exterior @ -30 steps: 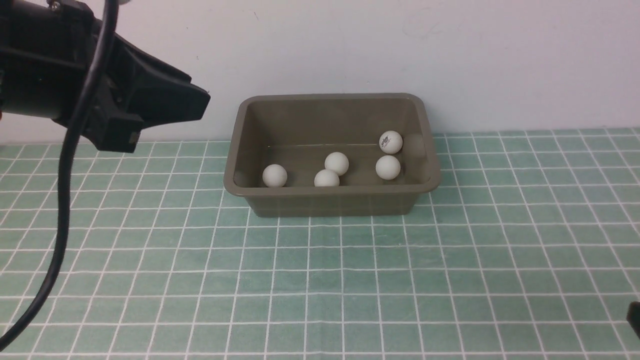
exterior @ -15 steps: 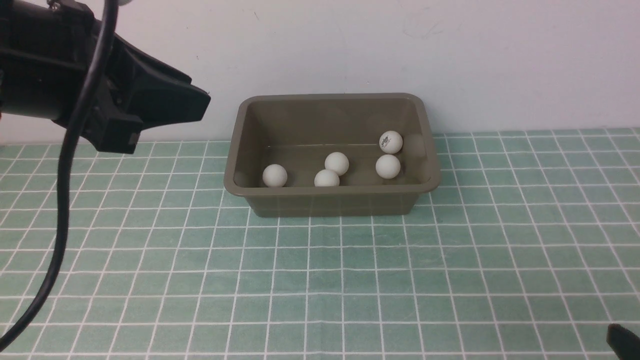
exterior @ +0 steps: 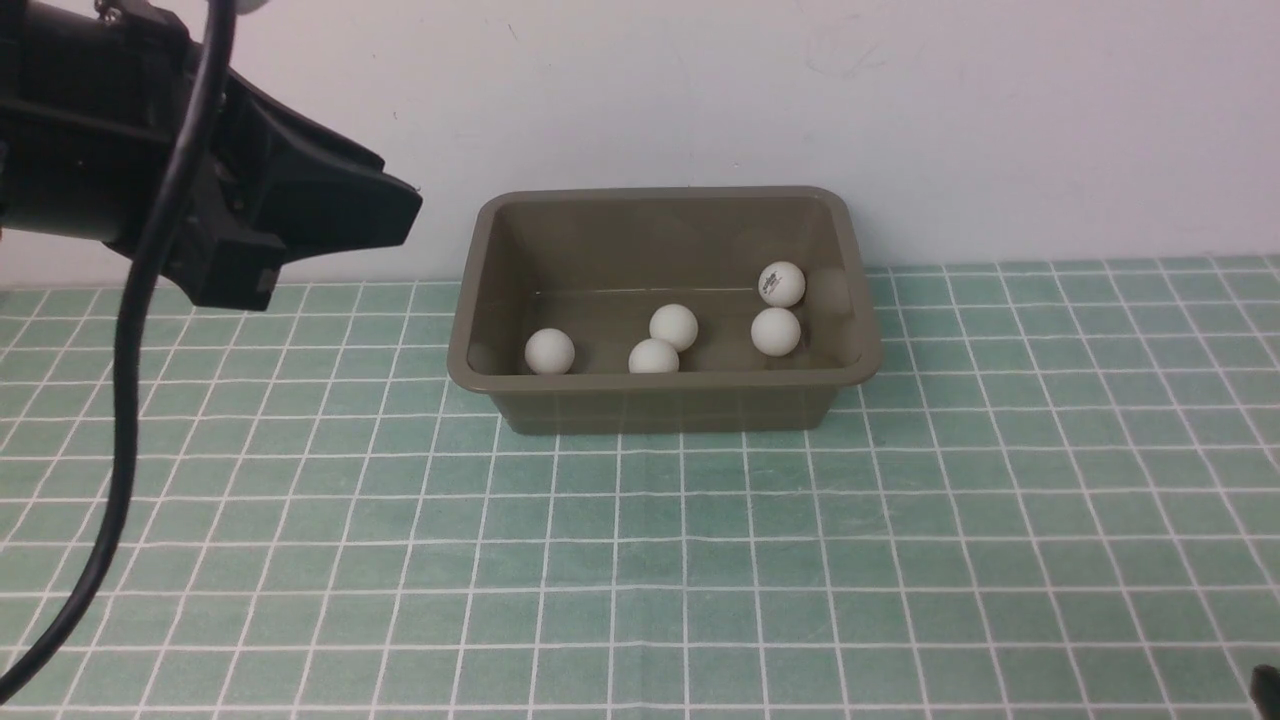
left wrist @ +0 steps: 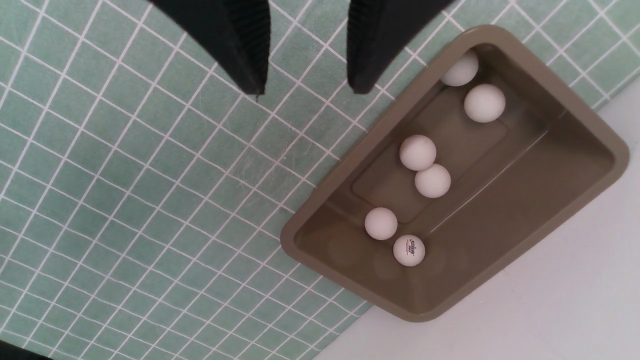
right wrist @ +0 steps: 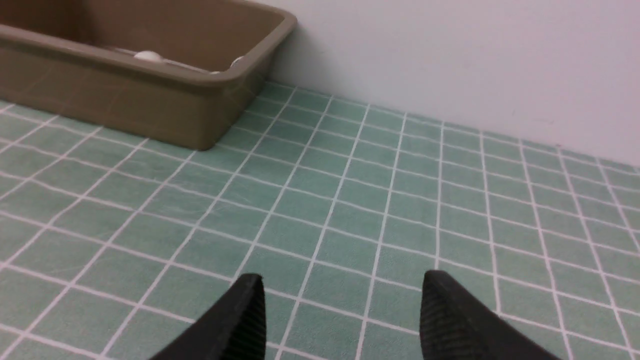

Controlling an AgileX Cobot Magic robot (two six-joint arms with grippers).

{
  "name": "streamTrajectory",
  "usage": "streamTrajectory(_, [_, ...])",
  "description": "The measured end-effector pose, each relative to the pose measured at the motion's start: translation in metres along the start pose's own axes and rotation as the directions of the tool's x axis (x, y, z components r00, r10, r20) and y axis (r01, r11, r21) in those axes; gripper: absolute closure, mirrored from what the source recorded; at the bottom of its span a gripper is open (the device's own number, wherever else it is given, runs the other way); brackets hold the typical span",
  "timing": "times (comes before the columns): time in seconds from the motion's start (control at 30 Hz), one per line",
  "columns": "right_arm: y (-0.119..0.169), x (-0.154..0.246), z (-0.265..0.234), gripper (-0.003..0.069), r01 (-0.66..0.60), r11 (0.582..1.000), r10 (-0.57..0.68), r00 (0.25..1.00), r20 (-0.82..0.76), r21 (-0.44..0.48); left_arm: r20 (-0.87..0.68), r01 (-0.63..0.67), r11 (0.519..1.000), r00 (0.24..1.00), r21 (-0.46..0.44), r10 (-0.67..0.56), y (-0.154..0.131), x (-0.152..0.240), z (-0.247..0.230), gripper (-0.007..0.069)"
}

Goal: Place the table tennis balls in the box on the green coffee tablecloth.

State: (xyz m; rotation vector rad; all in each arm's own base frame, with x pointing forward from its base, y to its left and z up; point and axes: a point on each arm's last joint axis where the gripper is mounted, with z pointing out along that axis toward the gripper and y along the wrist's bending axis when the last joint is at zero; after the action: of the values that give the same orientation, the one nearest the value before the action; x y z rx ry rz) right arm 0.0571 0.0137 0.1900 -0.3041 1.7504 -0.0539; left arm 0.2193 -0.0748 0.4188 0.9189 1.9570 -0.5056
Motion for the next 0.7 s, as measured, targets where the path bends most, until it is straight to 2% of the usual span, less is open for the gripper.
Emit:
streamTrajectory(0.17, [-0.001,0.002,0.000,0.0270,0.070,0.997,-0.070,0.997,-0.016,0.015,0.013,0.010,1.000,1.000,0.011,-0.010,-0.001,-0.001,0.000,0.0420])
streamTrajectory(0.5, [0.002,0.006,0.000,0.0270,0.079,0.997,-0.080,0.995,-0.058,-0.028,0.082,0.058,0.996,0.995,0.066,-0.063,-0.006,-0.008,-0.001,0.0420])
streamTrajectory(0.7, [0.005,0.009,-0.001,0.0270,0.076,0.995,-0.081,0.993,-0.087,-0.062,0.209,0.125,0.985,0.967,0.120,-0.149,-0.008,-0.020,-0.003,0.0420])
